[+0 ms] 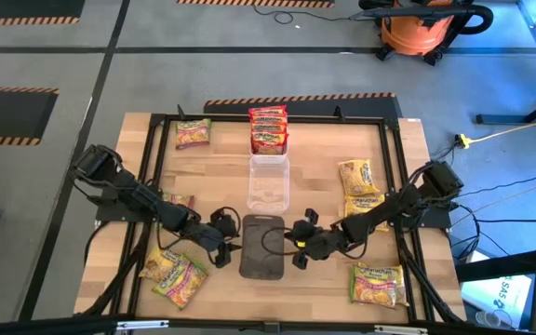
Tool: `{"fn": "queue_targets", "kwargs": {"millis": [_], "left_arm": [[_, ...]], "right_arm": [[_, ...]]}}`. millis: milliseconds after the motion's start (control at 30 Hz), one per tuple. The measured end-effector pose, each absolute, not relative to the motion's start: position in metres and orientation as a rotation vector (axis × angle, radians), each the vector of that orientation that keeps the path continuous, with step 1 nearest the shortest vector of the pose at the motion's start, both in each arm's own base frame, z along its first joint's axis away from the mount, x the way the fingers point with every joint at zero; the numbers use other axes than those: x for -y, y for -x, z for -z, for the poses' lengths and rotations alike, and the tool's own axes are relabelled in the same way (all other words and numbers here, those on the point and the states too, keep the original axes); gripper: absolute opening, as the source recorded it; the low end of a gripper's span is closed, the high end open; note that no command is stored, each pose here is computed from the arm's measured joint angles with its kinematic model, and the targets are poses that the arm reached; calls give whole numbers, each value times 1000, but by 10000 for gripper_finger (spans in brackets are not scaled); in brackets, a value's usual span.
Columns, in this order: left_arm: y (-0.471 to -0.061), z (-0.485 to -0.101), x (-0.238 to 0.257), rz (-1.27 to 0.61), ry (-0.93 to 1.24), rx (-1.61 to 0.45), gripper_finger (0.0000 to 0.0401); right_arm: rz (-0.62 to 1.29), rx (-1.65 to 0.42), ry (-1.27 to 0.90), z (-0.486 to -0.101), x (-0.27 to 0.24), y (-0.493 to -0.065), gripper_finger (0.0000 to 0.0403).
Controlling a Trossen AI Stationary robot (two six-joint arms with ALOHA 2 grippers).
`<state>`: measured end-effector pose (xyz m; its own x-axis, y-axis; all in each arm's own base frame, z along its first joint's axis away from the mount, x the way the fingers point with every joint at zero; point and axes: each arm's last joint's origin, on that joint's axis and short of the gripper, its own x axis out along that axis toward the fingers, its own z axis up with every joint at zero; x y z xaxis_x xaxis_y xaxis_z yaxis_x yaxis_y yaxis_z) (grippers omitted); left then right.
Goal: Sort Maruchan noodles
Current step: Adjust the bins on the table, then put the yellow noodle pack into the transparent bin
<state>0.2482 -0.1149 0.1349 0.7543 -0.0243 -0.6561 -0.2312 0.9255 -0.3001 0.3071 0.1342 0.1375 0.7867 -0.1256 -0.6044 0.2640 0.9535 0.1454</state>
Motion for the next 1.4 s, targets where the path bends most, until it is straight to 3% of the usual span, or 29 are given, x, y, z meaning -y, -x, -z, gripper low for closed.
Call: {"fn": "queue_targets", "kwargs": {"millis": [400, 600, 800, 900, 1200, 1400], "left_arm": [[-252, -138, 105, -156, 394, -689, 188], [-244, -143, 122, -111, 434, -674, 188], [-232, -143, 142, -131, 455, -640, 188], [-229, -145, 149, -141, 455, -600, 188], [-226, -151, 160, -117, 477, -518, 188], [-221, -152, 167, -103, 495, -509, 188]], "right_arm": [[307, -777, -140, -144, -113, -294, 0], [302, -917, -163, -175, -115, -254, 0], [476, -1044, -299, -202, -102, -208, 14], [596, -1131, -316, -204, -93, -192, 58], [833, -1255, -364, -178, -72, -170, 273], [864, -1296, -444, -155, -61, -163, 341]]}}
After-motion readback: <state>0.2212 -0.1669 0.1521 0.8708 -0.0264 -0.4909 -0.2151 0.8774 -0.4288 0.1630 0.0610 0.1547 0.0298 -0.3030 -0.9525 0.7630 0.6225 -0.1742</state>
